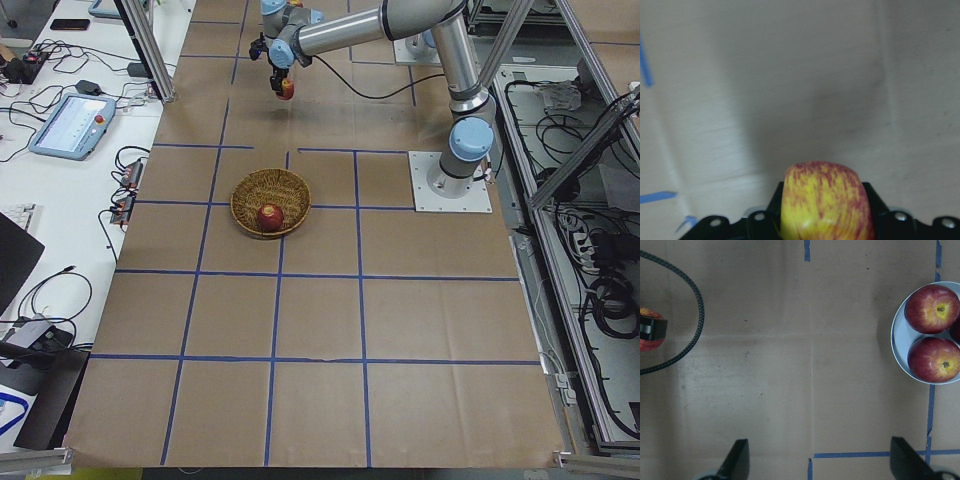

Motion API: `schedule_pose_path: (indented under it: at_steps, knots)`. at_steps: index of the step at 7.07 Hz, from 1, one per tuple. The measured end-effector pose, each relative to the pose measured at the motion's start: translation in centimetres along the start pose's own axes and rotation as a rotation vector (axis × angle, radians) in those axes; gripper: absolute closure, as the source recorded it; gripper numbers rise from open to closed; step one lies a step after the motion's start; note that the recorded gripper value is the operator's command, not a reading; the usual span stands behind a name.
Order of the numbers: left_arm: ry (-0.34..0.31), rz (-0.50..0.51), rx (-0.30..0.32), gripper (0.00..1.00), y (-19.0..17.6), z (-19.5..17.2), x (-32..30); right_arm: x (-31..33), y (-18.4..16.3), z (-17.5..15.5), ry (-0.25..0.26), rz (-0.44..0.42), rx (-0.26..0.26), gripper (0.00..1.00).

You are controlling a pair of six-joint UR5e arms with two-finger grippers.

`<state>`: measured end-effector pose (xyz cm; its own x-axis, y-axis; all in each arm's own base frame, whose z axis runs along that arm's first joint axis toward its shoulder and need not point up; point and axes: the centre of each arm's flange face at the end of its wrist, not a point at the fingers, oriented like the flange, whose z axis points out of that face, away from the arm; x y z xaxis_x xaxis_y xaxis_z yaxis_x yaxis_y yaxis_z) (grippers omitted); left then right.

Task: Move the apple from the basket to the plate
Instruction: 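Carry the apple with the left gripper toward the table center, then set the apple down on the table and lift the left gripper away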

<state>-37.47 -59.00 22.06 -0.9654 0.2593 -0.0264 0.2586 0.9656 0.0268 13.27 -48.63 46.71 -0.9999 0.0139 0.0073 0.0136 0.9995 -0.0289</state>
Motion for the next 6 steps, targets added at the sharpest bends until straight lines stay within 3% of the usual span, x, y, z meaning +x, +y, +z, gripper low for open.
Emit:
schedule_pose_path:
  at_steps: [1, 2, 3, 5, 6]
  knots:
    - [-0.001, 0.007, -0.005, 0.58, -0.28, 0.70, 0.54, 0.00, 0.00, 0.00, 0.000, 0.000, 0.000, 0.00]
    - [-0.001, 0.012, -0.009, 0.37, -0.37, 1.13, 0.73, 0.00, 0.00, 0.00, 0.000, 0.000, 0.000, 0.00]
    - [-0.001, 0.019, -0.013, 0.23, -0.44, 1.46, 0.78, 0.01, -0.01, 0.00, 0.000, 0.000, 0.000, 0.00]
    - [0.001, 0.022, -0.014, 0.02, -0.53, 1.61, 0.83, 0.03, -0.01, 0.00, 0.000, 0.000, 0.000, 0.00]
    - [0.007, 0.020, -0.009, 0.01, -0.65, 1.37, 0.81, 0.04, -0.01, 0.00, 0.000, 0.000, 0.000, 0.00]
